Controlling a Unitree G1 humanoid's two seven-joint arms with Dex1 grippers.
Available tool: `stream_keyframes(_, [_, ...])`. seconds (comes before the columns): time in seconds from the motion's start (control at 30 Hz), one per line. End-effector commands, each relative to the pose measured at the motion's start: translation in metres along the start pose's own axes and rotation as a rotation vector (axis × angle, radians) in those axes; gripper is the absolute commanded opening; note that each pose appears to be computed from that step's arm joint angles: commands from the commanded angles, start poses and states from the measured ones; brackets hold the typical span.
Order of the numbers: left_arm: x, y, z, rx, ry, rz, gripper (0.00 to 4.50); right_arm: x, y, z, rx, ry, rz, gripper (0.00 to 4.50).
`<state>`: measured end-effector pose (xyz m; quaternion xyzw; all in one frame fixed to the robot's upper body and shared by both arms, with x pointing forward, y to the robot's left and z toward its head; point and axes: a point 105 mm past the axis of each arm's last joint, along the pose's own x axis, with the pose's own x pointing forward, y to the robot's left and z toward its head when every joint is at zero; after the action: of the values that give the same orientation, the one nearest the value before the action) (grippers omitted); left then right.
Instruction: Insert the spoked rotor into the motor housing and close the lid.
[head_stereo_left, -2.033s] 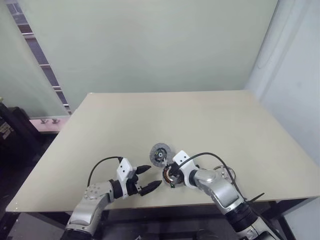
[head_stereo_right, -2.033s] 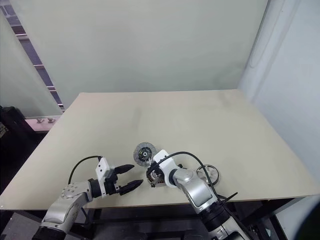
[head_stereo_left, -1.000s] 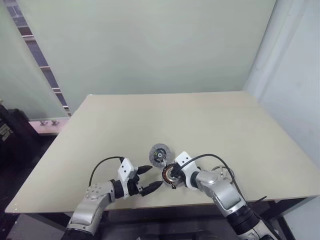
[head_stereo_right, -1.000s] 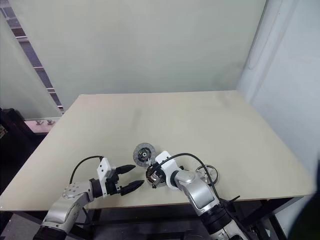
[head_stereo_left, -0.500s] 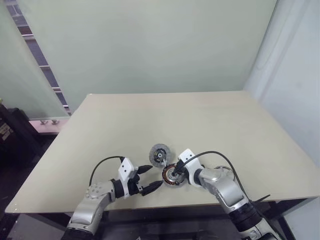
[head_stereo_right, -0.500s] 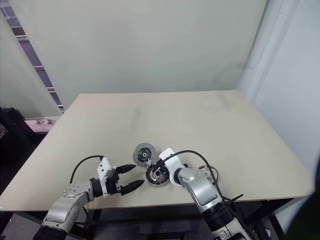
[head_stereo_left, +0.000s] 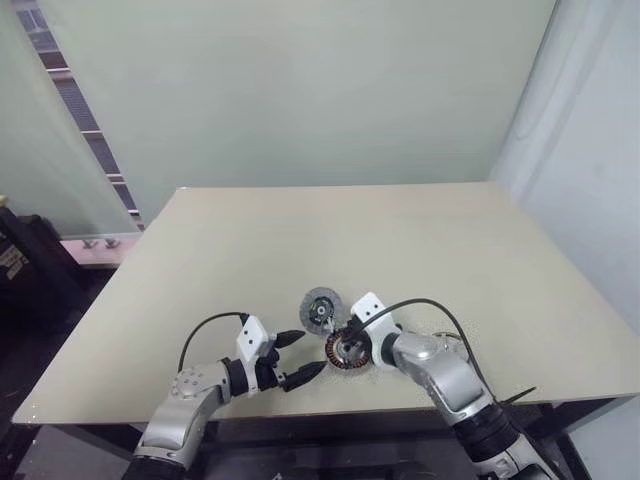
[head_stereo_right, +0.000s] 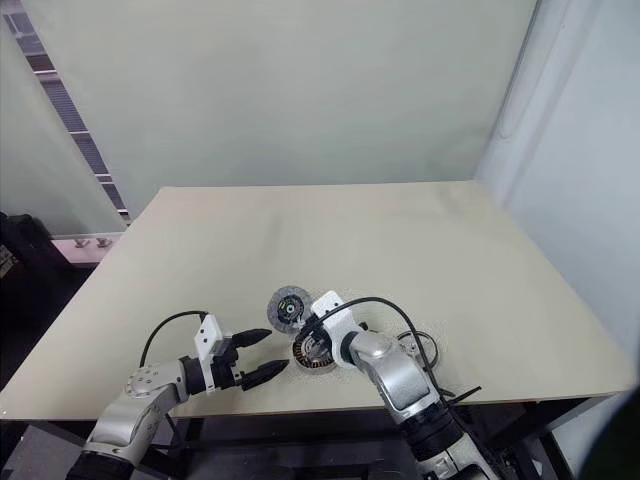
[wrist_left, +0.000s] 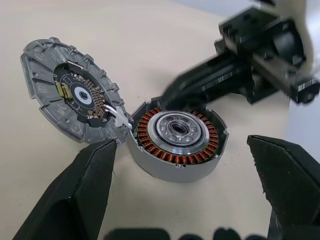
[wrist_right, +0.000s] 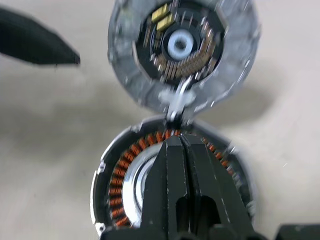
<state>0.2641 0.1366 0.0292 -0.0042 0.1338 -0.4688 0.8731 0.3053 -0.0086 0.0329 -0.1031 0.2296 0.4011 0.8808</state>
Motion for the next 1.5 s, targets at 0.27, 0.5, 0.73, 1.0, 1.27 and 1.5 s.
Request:
stream_keyframes(0.27, [0.003,0.000,0.016,0.061,-0.035,-0.010,4.50,0.014,0.009,-0.044,0.003,0.142,0.032,0.02])
stream_keyframes(0.5, [-0.001,0.000,0.014,0.058,-0.031,-0.001,4.50,0.006,-0.005,-0.018,0.012,0.035,-0.015,0.02])
stream_keyframes(0.73, [0.003,-0.001,0.014,0.053,-0.035,-0.007,4.50,-0.010,-0.014,0.024,0.025,-0.060,-0.030,0.02])
stream_keyframes(1.0, [0.005,0.000,0.014,0.051,-0.041,-0.007,4.50,-0.015,-0.006,0.008,0.055,0.044,0.006,1.92])
stream_keyframes(1.27, [0.000,0.005,0.014,0.055,-0.040,0.017,4.50,-0.013,0.011,0.005,0.071,0.062,0.063,2.28])
stream_keyframes(1.5, [0.000,0.005,0.015,0.057,-0.039,0.020,4.50,-0.009,0.019,0.000,0.073,0.079,0.081,2.28])
